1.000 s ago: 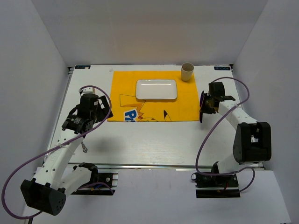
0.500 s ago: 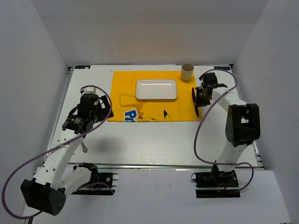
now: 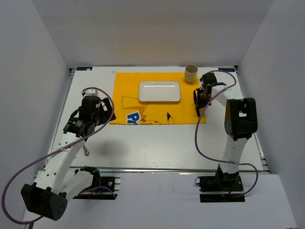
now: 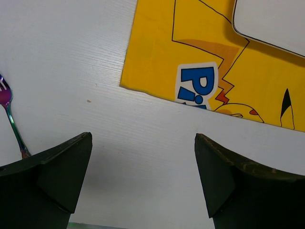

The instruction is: Set the dinner table for one person

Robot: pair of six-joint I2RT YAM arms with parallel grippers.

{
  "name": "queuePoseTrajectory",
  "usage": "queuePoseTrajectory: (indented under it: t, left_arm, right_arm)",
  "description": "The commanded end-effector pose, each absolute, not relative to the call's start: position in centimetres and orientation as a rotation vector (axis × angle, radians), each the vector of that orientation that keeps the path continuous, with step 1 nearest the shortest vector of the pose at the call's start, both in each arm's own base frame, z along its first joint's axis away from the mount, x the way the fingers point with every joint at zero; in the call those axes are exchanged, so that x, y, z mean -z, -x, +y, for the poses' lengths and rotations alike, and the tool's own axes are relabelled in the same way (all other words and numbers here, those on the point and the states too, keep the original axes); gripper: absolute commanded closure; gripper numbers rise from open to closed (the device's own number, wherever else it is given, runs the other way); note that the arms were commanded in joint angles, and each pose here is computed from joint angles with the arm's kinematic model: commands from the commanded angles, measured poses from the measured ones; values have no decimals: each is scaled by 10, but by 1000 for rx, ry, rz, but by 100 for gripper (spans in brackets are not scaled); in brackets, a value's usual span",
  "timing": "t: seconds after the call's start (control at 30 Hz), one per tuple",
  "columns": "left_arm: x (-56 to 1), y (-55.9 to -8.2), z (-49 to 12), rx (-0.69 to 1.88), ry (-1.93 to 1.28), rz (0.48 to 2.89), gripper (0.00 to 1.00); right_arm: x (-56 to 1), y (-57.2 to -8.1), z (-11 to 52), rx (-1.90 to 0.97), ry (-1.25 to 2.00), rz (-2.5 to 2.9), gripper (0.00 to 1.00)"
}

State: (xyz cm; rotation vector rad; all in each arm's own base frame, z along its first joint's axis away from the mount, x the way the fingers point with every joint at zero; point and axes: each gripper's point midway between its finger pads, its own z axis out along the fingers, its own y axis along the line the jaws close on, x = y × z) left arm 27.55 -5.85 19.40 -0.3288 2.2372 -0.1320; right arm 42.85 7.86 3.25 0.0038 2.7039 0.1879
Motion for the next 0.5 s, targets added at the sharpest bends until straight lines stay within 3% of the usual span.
queuePoseTrajectory:
  t: [0.0,0.47]
  left_arm:
    - [-199,-276,-59,146,320,2215,2]
    - [-199,-276,-59,145,319,2216,2]
  right_arm:
    - [-42,-441,79,-172,-47,2643,100]
    - [-30,-441,74,-138,-75,2665,98]
